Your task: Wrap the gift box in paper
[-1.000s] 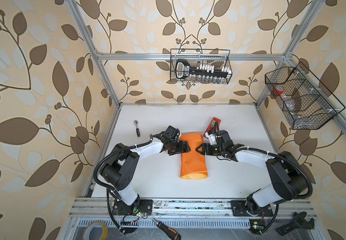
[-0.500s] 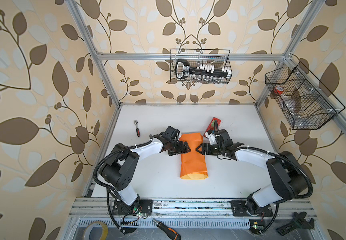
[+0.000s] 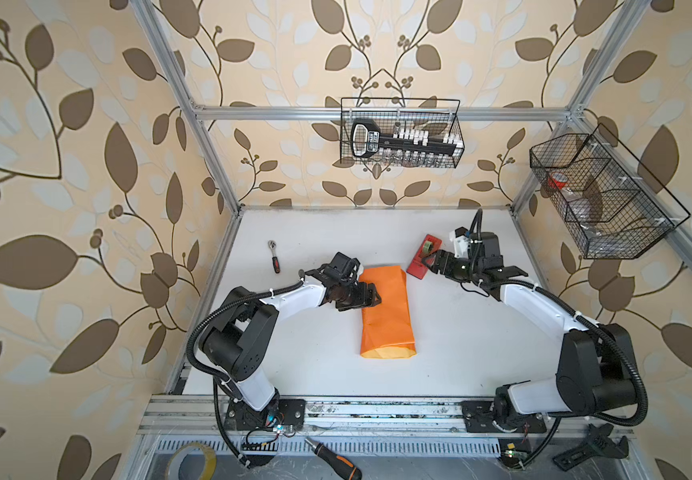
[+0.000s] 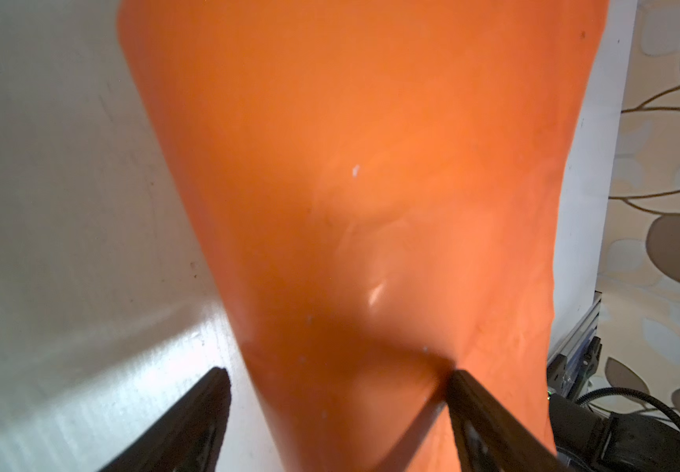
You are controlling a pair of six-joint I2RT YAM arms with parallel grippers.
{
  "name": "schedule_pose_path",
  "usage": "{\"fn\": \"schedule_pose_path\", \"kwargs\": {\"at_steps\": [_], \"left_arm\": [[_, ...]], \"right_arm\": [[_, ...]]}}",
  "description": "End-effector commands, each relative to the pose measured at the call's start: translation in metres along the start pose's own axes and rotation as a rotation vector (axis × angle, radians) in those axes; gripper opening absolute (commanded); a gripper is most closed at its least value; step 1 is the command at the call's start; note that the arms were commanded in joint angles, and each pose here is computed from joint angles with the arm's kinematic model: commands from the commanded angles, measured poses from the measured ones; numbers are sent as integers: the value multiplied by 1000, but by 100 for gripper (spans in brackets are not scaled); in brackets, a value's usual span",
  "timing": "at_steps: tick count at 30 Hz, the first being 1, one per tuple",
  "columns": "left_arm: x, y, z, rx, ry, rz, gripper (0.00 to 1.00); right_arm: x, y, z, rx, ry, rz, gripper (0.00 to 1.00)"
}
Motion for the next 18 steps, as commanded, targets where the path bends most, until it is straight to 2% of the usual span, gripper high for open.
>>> {"fn": "schedule_pose_path", "kwargs": {"at_steps": [1,10,18], "left_arm": [[35,10,17,65,-34,-186,84],[34,9,17,60,-30,-185,84],[34,7,17,56,-30,-184,84]], "right_arm": [[-9,12,-13,-15,73,6,74],[-24,62,-29,23,161,-26,56],[-34,86,-20,64,212,-58,48]]}}
Point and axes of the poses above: each gripper's point midway between its finger pads, its own y axis out along the fingers, its own x axis along the line the jaws close on, z = x × y, the point moved 9 cm from there along -y, back along the fingers, and after that the axes turned 9 degrees about -y, right-handed, at the moved point
